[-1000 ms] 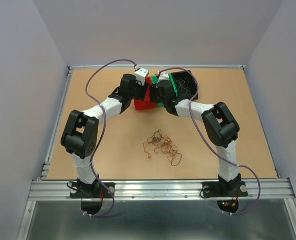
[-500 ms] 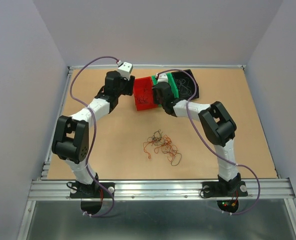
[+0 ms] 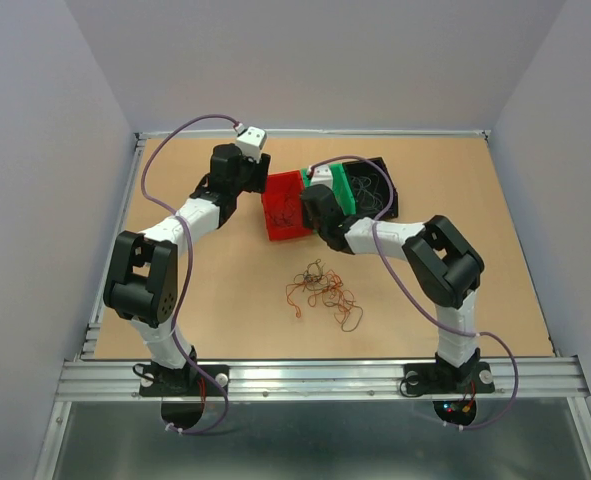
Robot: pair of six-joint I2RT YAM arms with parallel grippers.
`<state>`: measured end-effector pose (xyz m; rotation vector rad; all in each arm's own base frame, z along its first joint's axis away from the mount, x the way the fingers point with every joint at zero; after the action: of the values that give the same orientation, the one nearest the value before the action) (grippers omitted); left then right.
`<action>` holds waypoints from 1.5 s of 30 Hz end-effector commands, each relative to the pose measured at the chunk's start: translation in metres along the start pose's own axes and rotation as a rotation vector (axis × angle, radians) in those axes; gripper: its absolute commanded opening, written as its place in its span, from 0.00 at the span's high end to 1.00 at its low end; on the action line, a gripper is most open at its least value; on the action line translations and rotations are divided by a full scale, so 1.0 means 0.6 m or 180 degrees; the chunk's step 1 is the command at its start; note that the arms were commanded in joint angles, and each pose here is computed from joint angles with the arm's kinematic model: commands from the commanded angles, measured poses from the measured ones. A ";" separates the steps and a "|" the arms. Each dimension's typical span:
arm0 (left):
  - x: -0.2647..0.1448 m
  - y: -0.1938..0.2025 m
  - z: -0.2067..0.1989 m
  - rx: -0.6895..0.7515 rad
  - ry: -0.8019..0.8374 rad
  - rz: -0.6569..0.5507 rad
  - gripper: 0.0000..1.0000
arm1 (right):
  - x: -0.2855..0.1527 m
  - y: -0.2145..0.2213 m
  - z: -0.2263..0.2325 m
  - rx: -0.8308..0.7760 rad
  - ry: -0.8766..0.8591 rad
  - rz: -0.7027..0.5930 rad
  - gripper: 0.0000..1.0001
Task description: Untangle the cables
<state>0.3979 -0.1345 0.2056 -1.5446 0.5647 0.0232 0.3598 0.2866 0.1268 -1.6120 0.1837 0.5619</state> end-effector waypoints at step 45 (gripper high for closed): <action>0.011 -0.018 0.020 0.0024 -0.0023 -0.0130 0.35 | -0.076 -0.010 0.090 0.0127 -0.0126 -0.0124 0.67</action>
<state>0.4051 -0.1249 0.1876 -1.5341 0.5768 0.0763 0.3075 0.3203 0.1507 -1.5944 0.1432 0.5510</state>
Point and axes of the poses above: each gripper's point midway between its finger pads, its own x axis out along the fingers, its own z axis along the line the jaws close on, y = z × x, the point moved 10 cm from there along -x, back along the fingers, and after that the axes turned 7 degrees about -x, right-handed, at the moved point
